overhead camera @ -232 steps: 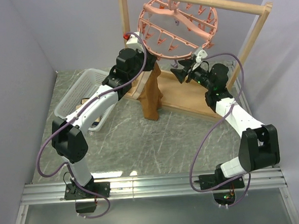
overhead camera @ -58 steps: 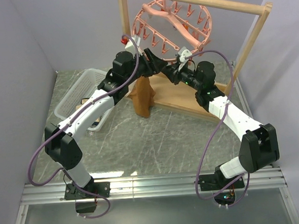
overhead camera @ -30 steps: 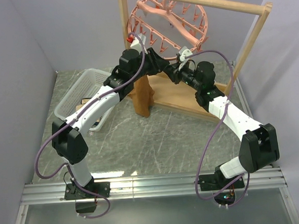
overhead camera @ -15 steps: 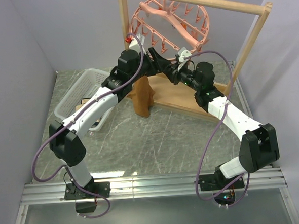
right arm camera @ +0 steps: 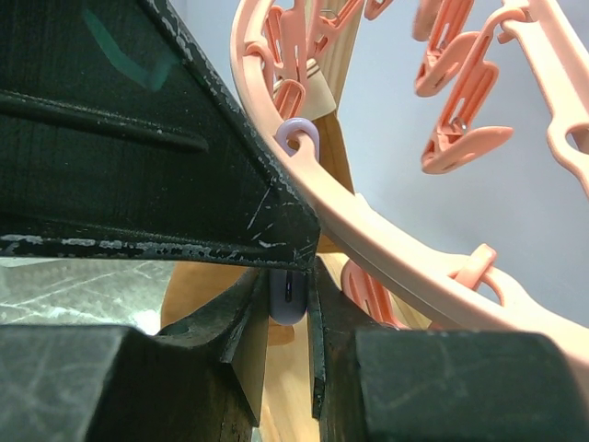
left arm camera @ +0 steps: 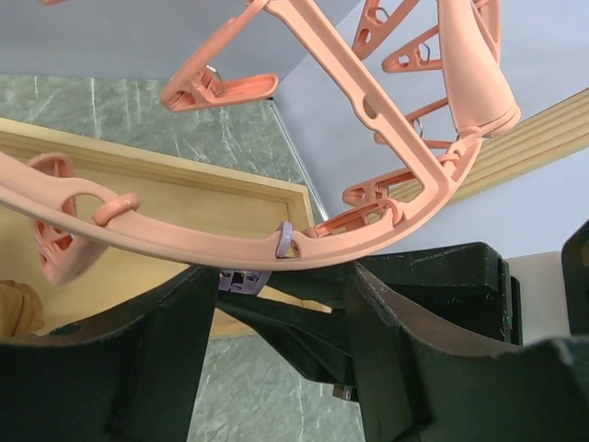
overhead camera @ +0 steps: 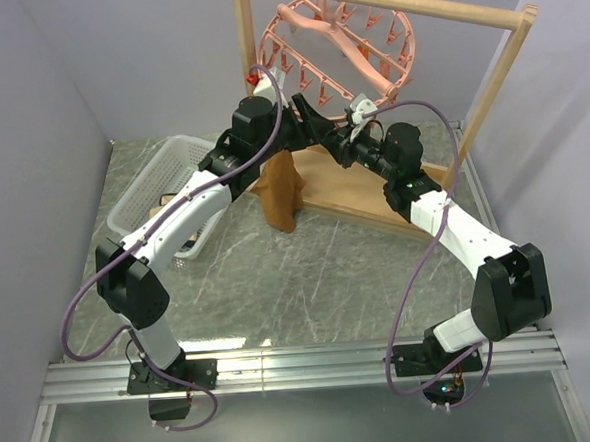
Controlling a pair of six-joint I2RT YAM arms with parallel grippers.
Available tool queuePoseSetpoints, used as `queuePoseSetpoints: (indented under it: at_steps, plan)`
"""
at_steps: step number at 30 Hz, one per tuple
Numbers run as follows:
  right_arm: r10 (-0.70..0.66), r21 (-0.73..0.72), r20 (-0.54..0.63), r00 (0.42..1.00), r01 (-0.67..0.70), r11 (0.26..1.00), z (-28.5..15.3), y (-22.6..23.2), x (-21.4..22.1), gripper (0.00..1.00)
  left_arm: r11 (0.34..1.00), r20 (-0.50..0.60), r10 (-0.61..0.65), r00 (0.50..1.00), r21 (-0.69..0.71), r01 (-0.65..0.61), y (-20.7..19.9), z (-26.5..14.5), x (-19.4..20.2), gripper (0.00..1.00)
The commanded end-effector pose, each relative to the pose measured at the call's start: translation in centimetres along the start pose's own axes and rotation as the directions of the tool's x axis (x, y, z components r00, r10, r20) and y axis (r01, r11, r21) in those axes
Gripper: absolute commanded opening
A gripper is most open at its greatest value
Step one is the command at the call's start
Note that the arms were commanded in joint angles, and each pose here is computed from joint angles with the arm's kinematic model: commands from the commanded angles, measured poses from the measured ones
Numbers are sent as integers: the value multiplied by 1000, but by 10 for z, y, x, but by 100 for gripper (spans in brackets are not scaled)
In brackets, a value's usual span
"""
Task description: Clip the underwear to the hanger
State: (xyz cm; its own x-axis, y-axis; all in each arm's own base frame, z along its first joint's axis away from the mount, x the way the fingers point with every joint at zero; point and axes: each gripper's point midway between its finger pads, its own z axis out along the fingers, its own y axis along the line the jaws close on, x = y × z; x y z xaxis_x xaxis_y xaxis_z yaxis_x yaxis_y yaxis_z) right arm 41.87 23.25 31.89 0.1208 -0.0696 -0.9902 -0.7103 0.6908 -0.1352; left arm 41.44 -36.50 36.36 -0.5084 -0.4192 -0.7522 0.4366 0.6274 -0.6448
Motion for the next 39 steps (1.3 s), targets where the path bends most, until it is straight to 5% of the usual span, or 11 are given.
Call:
queuePoseSetpoints:
  at_steps: [1, 39]
  plan:
    - [-43, -18, 53, 998, 44, 999, -5, 7, -22, 0, 993, 9, 19, 1000, -113, -18, 24, -9, -11, 63]
    - [-25, -69, 60, 998, 29, 997, -7, 21, -17, 0, 994, 148, -109, 983, 45, 103, -3, 13, -41, 59]
